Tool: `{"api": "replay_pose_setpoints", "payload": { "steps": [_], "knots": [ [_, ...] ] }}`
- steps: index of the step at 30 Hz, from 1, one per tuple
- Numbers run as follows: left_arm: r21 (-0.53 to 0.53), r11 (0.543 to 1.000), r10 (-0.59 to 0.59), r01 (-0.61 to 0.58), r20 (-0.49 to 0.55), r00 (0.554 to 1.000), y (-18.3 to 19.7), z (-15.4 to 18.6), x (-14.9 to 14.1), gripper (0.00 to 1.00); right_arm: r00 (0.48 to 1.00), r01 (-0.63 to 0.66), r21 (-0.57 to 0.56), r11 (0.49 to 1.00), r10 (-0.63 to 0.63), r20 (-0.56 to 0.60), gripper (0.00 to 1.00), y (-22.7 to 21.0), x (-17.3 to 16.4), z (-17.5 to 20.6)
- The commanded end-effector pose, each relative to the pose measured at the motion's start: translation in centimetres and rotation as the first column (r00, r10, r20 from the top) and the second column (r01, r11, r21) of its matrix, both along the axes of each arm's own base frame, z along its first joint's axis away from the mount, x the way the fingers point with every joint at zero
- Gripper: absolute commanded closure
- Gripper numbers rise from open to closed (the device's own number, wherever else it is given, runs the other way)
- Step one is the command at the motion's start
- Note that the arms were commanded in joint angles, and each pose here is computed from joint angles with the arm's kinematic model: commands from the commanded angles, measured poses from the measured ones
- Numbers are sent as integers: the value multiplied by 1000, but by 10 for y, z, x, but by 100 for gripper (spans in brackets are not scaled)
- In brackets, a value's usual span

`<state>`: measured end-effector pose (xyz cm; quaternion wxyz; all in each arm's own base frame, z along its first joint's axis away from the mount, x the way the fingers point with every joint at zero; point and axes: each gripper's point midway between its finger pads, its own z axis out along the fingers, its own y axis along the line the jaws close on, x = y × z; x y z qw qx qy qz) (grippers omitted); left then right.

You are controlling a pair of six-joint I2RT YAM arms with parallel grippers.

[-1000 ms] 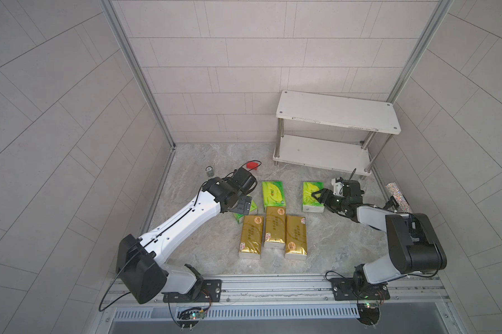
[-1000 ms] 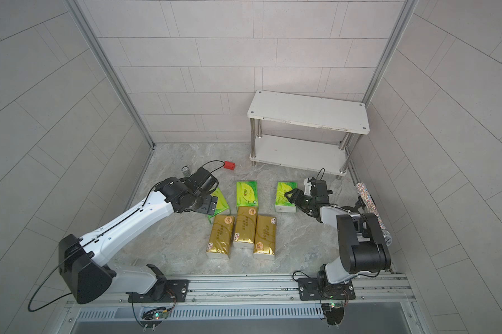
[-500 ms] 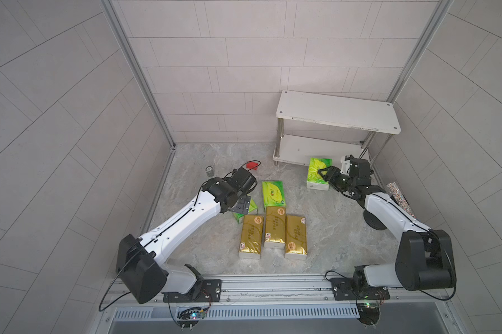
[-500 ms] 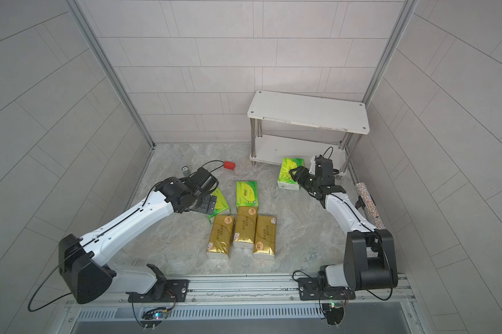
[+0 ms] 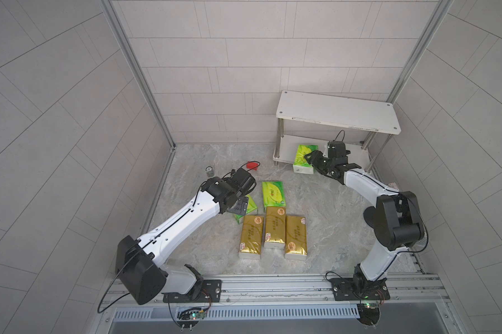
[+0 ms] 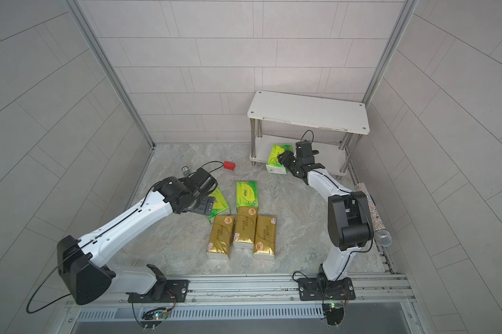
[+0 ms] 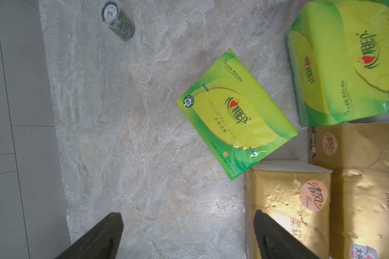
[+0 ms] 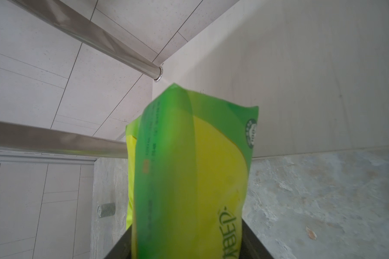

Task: Place the tissue boxes on the shelf by color
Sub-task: Place a box of tissues on the shelf.

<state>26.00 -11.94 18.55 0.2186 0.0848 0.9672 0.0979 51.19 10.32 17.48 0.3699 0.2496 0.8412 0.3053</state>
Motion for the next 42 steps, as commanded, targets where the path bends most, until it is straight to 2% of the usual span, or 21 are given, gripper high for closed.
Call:
{"api": "replay_pose_setpoints", "payload": {
  "steps": [1, 17, 23, 31, 42],
  "knots": [
    [28, 999, 18, -19, 24, 1000, 12, 9, -6, 0, 994, 25, 44, 999, -30, 106, 41, 4, 28, 29],
    [52, 996, 68, -70, 48, 997, 24, 8, -4, 0, 998, -18, 108, 994, 10, 67, 40, 21, 102, -13],
    [59, 993, 96, -99, 54, 994, 30, 6, -3, 0, 997, -44, 92, 995, 38, 65, 40, 21, 122, -22],
    [62, 990, 120, -123, 49, 992, 31, 2, 1, 0, 998, -35, 65, 997, 31, 52, 40, 6, 139, -36],
    [74, 988, 134, -136, 36, 990, 30, -3, 6, 0, 990, -139, 58, 989, 137, 22, 38, 18, 140, -46]
  ]
}}
